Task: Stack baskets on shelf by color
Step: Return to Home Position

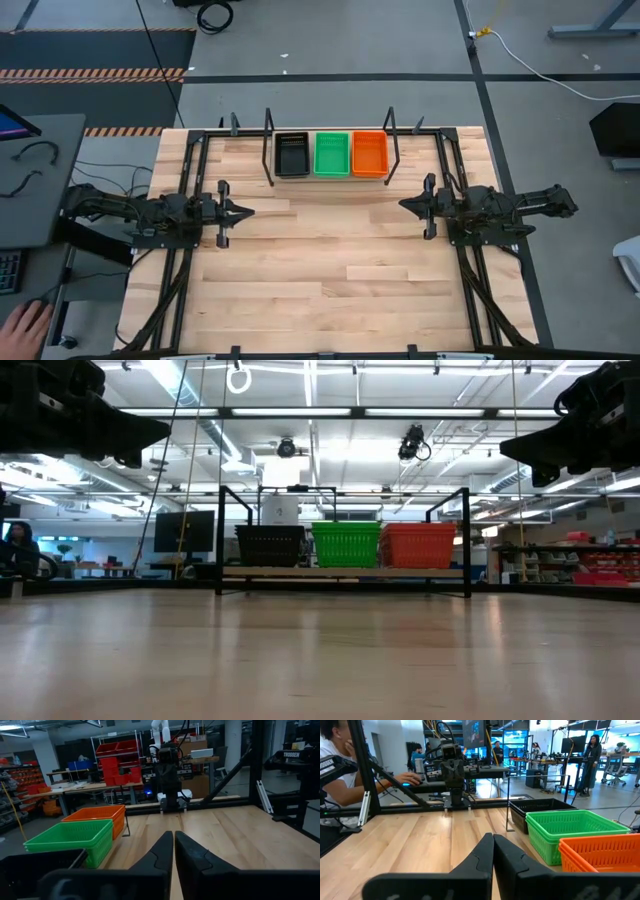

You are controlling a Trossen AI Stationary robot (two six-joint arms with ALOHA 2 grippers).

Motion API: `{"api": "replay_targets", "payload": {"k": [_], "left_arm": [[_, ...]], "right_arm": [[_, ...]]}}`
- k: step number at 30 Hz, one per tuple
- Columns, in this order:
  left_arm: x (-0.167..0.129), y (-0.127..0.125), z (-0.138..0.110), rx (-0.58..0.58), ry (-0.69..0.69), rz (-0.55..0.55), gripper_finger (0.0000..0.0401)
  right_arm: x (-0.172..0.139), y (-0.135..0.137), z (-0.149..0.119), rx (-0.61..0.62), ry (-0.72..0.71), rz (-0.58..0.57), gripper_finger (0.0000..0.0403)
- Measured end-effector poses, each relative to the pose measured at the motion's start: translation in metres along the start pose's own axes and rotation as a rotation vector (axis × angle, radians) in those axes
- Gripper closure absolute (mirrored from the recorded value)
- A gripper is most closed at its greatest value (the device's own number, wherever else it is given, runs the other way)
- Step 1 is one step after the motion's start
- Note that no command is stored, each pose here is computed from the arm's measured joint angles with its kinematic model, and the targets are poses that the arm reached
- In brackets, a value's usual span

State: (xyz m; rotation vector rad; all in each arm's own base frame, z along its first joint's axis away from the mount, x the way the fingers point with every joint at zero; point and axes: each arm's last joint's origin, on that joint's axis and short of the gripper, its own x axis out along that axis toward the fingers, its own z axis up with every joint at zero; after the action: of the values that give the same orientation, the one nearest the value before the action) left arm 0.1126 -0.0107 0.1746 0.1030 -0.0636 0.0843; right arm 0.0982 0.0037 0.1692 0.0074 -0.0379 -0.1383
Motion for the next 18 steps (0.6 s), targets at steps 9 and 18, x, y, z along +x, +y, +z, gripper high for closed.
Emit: {"api": "replay_targets", "payload": {"k": [9, 18], "left_arm": [[0.0, 0.0, 0.0, 0.0, 0.0, 0.0, 0.0372], [0.0, 0.0, 0.0001, 0.0, 0.0, 0.0, 0.037]], "right_arm": [[0.0, 0.0, 0.0, 0.0, 0.0, 0.0, 0.0389], [0.0, 0.0, 0.0, 0.0, 0.0, 0.0, 0.0389]]}}
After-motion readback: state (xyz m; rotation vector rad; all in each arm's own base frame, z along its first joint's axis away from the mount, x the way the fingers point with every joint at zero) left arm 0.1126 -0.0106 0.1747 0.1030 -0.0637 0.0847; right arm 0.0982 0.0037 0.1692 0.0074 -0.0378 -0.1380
